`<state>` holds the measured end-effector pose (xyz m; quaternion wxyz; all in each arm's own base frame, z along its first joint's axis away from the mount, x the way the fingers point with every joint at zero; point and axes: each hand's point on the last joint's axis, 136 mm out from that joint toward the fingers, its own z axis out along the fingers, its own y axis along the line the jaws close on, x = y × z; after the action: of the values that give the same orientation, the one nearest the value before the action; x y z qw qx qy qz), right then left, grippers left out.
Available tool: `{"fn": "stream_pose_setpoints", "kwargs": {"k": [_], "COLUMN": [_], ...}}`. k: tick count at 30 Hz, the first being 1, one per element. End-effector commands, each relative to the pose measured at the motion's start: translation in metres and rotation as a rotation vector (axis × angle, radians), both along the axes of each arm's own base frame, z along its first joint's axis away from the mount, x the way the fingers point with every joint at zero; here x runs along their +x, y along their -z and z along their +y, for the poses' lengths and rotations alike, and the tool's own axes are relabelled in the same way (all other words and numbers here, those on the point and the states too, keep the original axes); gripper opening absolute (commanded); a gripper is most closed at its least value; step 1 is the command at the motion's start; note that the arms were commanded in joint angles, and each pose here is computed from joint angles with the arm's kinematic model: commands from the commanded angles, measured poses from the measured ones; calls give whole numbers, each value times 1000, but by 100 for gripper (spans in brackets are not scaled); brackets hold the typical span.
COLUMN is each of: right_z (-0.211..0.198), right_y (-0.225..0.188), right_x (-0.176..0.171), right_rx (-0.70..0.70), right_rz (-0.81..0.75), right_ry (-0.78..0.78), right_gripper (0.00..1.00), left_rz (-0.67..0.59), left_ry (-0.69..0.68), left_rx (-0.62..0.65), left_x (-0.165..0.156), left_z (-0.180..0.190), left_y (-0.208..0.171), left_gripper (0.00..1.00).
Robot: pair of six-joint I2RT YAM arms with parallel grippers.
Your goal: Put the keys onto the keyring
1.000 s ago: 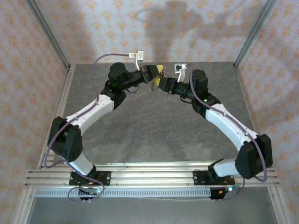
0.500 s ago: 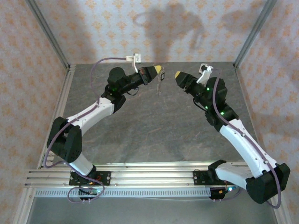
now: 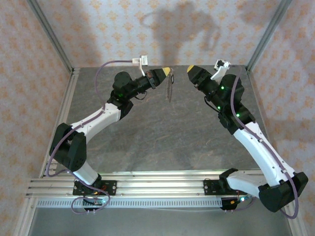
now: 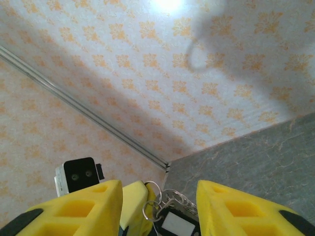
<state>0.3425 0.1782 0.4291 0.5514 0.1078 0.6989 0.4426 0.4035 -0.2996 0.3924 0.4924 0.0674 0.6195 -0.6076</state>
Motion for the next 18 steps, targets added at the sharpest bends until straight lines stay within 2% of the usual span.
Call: {"fn": "stream_pose_setpoints", "kwargs": {"k": [1,6,11,18], "right_z": [-1,-2,12,16], "right_y": [-21,-22,-26,-23], "right_x": [-8,-8,-7,-4], "right_rx": [15,14,27,54], "right_rz": [-32,-31,-25,-10], "right_ry": [-9,-7,-74,-91], "right_gripper": [43,41,32,32], "left_rz": [-56,-65,-62,-61], "left_ry": [-9,-16,-18,-20], "left_rx": [-39,-35,-39,-33], "left_x": [-6,-9,-8,-7], "left_z": [0,0,0,-1], "left_y": [-19,-22,-23,-20], "left_gripper": [0,0,0,0]}}
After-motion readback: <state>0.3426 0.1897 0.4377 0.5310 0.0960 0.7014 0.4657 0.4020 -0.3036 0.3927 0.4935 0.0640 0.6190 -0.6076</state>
